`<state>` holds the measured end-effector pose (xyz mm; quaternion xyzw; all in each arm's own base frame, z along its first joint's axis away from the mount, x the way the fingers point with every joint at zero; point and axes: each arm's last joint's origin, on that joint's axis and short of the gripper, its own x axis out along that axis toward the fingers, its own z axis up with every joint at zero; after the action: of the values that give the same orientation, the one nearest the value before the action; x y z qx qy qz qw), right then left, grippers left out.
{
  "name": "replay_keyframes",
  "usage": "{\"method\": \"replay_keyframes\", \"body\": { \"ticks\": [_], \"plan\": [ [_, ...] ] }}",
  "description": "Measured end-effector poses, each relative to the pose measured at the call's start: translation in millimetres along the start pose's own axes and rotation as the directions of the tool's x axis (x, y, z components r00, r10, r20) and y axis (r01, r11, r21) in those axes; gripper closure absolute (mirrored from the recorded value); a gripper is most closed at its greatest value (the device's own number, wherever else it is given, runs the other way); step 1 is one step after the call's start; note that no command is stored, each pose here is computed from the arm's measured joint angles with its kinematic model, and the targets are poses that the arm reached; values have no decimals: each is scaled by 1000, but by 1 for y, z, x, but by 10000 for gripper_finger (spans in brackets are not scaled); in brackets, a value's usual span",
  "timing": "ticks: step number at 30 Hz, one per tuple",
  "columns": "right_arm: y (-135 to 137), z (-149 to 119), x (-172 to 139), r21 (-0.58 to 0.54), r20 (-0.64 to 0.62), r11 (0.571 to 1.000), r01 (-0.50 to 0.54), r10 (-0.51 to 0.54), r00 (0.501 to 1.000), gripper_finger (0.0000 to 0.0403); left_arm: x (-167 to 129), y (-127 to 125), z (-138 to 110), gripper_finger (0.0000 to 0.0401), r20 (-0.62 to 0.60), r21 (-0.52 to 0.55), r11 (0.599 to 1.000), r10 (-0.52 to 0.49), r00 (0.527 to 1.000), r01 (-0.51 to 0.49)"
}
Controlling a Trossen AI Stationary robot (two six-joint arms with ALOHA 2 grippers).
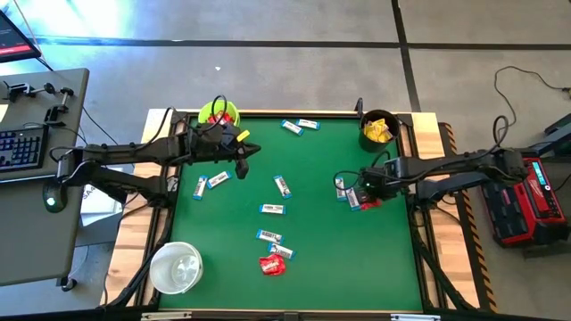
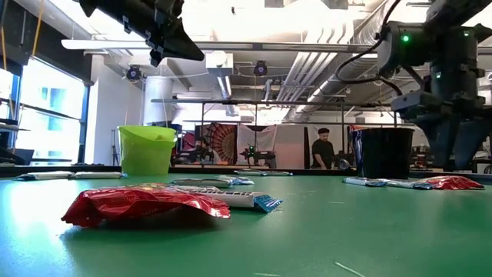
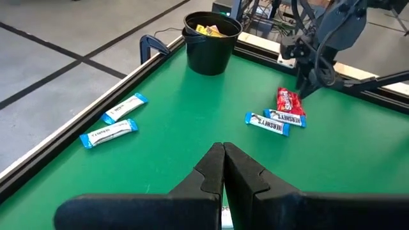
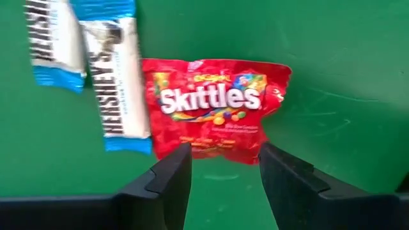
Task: Sort candy by brand, put in halloween buckets
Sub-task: Put the red candy into the green bucket
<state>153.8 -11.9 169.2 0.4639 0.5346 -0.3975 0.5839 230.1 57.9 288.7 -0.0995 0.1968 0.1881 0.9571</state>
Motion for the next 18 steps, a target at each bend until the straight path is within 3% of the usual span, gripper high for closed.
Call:
{"method": "replay_keyframes", "body": {
  "ticks": [8,18],
  "plan": [
    [-10,-2,26,18,17,999,-31,31,999,218,0,-4,-1,401,-4,7,1000,-15,1000,15],
    [-11,-2,27,26,40,999,-47,46,998,232,-2,-13,-3,401,-11,15,999,-50,999,51]
  ]
}}
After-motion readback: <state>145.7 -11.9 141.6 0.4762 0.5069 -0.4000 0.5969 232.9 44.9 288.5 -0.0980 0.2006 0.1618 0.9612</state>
